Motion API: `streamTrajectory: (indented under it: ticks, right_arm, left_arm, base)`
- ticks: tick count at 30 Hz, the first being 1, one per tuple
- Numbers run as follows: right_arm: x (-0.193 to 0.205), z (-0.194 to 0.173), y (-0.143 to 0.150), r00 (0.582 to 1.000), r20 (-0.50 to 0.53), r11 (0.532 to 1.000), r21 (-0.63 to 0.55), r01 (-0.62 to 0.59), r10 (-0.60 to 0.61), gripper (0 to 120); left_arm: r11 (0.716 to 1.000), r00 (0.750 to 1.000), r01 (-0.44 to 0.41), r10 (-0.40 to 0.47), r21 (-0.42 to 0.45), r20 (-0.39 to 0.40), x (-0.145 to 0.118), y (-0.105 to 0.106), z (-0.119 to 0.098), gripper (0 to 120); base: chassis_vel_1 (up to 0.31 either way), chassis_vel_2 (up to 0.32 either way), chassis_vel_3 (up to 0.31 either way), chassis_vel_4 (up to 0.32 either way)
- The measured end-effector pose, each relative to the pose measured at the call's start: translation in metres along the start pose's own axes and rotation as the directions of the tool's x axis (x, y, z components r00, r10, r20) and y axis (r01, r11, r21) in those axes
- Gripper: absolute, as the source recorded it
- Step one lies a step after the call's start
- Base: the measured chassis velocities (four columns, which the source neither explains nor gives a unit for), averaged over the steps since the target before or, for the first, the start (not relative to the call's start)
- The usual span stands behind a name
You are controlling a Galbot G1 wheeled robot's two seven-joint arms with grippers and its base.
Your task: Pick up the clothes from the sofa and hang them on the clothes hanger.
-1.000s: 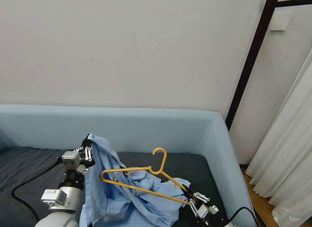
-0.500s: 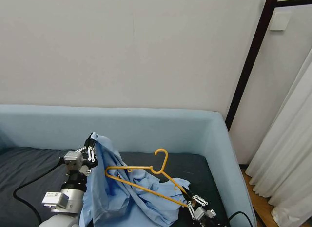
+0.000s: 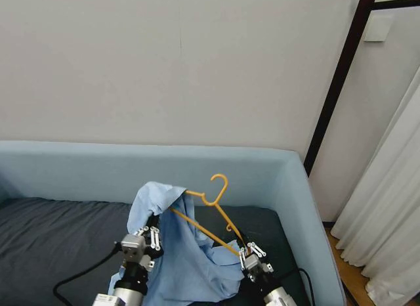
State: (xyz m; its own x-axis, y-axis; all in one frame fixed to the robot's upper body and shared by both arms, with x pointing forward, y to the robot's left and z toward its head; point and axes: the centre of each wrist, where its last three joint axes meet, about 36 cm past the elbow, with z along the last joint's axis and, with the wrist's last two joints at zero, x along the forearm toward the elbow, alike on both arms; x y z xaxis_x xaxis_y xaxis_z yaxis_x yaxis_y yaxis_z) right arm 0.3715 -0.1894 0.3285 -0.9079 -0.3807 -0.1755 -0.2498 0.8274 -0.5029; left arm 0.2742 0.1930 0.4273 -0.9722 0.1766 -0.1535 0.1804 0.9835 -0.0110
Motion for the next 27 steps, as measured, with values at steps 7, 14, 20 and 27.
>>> streamTrajectory:
  ticks: [7,14,20,27]
  right_arm:
    - [-0.002,-0.002,-0.013,1.000,0.020,1.000,0.018,0.010,-0.010,5]
    - [0.009,0.014,-0.005,1.000,0.012,0.995,0.098,0.024,-0.025,5]
    - [0.014,0.017,0.005,0.997,0.013,0.994,0.075,0.078,-0.079,5]
    - [0.020,0.007,0.008,0.997,0.026,0.997,-0.034,0.070,-0.070,5]
  left_arm:
    - [1.000,1.000,-0.015,0.015,0.023,-0.003,-0.010,0.001,0.018,0]
    - [0.992,0.991,-0.102,0.095,0.078,0.092,-0.009,-0.021,0.013,0]
    - [0.975,0.970,-0.197,0.179,0.098,0.167,0.001,-0.032,0.015,0]
    - [0.972,0.961,-0.230,0.234,-0.043,0.148,0.011,-0.022,0.038,0]
  base:
    - [0.000,0.000,0.000,0.000]
    - [0.000,0.000,0.000,0.000]
    - [0.000,0.000,0.000,0.000]
    - [0.000,0.000,0.000,0.000]
